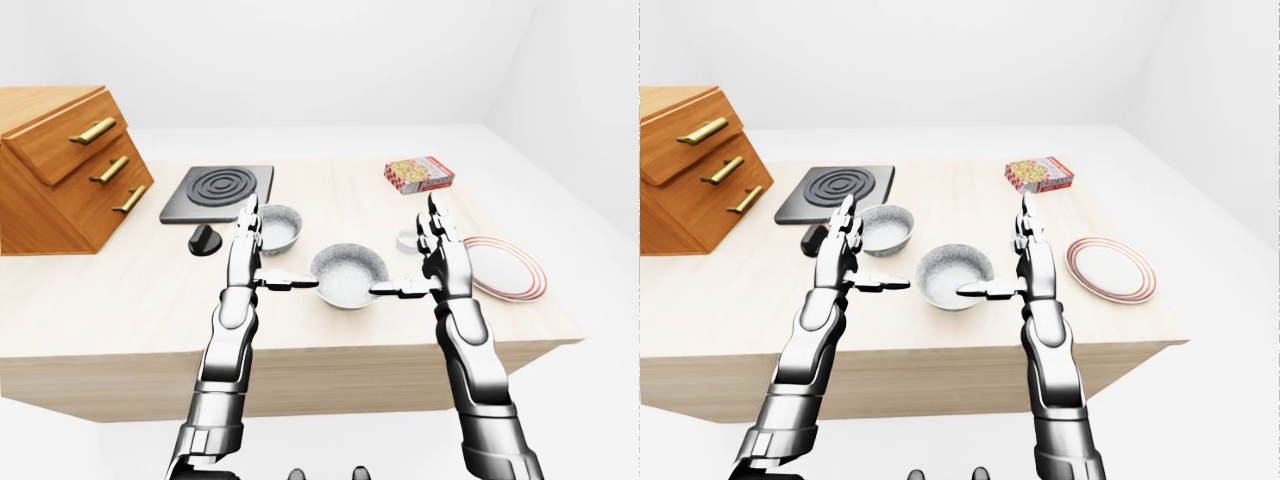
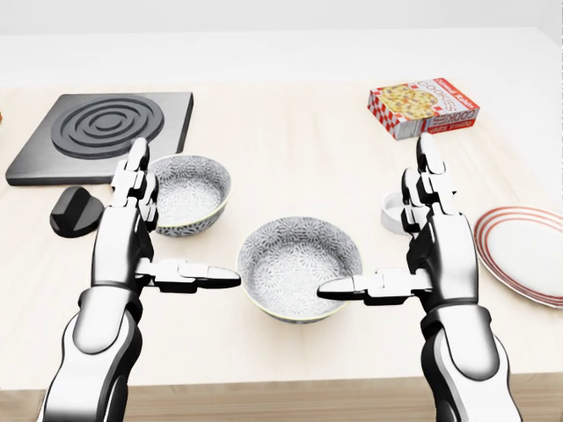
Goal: Pick the akita bowl from table center and place it on the plate.
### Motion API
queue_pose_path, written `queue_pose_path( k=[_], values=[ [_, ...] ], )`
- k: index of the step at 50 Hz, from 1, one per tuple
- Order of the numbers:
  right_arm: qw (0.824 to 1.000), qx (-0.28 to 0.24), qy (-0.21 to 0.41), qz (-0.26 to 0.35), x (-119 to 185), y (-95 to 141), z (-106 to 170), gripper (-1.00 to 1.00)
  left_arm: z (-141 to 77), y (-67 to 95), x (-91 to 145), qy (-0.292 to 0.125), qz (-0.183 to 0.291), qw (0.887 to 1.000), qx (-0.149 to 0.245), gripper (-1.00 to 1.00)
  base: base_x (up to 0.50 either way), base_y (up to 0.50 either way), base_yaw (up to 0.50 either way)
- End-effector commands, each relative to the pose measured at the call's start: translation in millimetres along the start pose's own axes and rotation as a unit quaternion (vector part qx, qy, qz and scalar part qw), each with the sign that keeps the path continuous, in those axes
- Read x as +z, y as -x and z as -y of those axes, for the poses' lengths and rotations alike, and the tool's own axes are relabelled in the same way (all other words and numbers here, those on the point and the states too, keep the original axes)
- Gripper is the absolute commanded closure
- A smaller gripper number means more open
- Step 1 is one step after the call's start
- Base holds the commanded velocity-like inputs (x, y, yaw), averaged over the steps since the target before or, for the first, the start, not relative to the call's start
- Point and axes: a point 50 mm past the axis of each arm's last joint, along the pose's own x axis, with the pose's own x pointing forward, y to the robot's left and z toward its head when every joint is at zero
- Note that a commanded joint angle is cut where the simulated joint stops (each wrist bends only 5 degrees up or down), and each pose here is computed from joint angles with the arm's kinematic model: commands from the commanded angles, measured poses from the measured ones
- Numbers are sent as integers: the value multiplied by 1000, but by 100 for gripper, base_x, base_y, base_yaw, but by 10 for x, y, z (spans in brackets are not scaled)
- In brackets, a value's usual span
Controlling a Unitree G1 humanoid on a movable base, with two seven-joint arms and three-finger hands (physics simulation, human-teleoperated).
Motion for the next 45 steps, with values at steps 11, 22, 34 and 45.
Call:
queue_pose_path(
  k=[11,22,34,45],
  values=[
    [1000,22,7,-7,-33,52,-57,-100,-19,24,-53,-1,-10,1000,4,-100,37,-46,0],
    [1000,25,16,-3,-13,31,-66,-100,-34,11,-8,0,-1,1000,6,-100,50,-16,0],
    [1000,18,19,1,7,28,-41,-100,-49,14,31,1,7,1000,8,-100,3,0,0],
    [1000,17,20,-3,-12,28,-41,-100,-219,-74,121,-26,20,999,27,-100,0,0,0]
  ],
)
